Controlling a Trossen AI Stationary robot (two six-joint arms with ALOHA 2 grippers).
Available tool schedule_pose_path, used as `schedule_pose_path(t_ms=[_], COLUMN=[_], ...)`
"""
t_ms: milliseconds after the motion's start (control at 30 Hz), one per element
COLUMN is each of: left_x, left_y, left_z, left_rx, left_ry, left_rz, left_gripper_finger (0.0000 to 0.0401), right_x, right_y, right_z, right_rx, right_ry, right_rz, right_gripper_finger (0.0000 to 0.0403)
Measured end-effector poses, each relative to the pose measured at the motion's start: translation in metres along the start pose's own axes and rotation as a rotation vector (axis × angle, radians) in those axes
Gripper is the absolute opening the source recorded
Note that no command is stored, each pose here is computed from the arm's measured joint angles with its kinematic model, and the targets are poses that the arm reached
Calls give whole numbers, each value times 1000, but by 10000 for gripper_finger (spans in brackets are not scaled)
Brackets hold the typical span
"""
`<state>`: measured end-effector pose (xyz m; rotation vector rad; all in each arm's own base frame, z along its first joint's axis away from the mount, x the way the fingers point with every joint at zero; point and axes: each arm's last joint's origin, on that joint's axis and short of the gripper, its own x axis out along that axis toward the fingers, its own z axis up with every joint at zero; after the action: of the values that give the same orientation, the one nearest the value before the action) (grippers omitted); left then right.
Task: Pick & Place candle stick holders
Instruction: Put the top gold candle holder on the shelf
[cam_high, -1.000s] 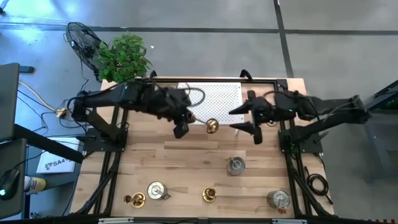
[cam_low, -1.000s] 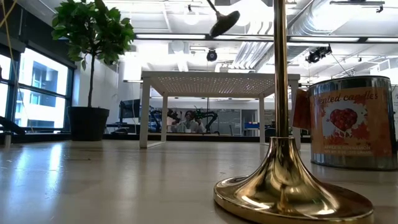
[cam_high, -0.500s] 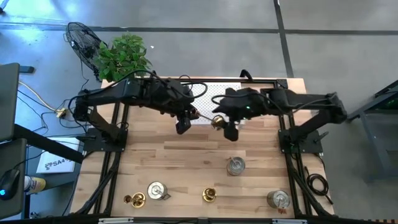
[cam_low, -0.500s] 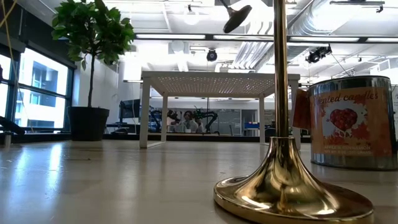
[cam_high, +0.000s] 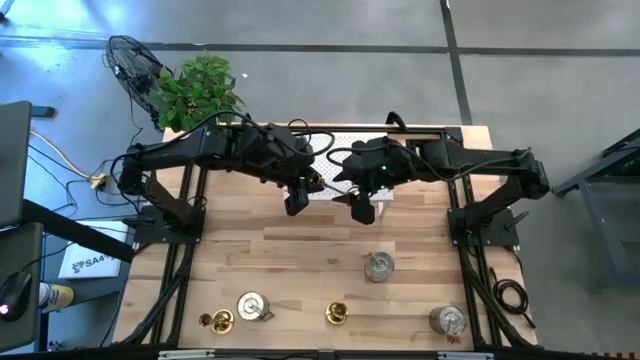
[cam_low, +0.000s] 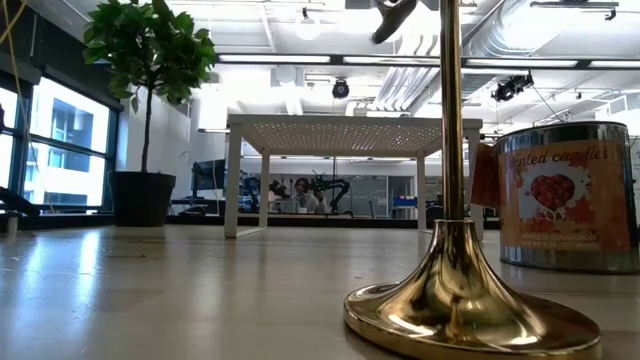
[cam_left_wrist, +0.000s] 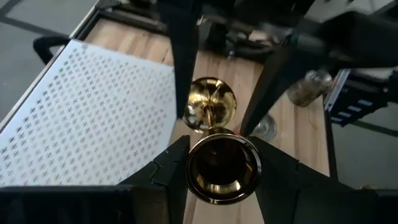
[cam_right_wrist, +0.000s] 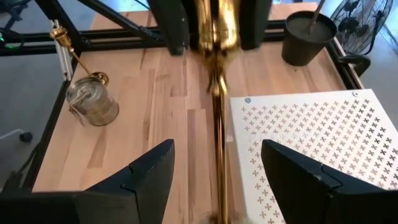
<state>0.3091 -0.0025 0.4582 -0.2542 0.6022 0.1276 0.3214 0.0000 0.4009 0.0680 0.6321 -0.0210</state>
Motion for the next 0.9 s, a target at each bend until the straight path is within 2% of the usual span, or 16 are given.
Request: schedule_pose_path(t_ms=[233,433,567,900], left_x=[6,5,5,5], left_y=[0,0,0,0], left_z=[-1,-1,-1,-1], left_rx=[4,19,19,19], left_ry=[18,16,16,18], left_rz=[0,3,3,3], left_gripper_finger=[135,135,135,135], right_x=[0,0,0,0], right_y=[0,-1,-1,0], right_z=[-2,-5,-5,-5], right_rx=[1,0,0,-54], right_ry=[20,54,54,54], right_rz=[-3,-5,-5,-2], right_gripper_finger=[233,201,157,13])
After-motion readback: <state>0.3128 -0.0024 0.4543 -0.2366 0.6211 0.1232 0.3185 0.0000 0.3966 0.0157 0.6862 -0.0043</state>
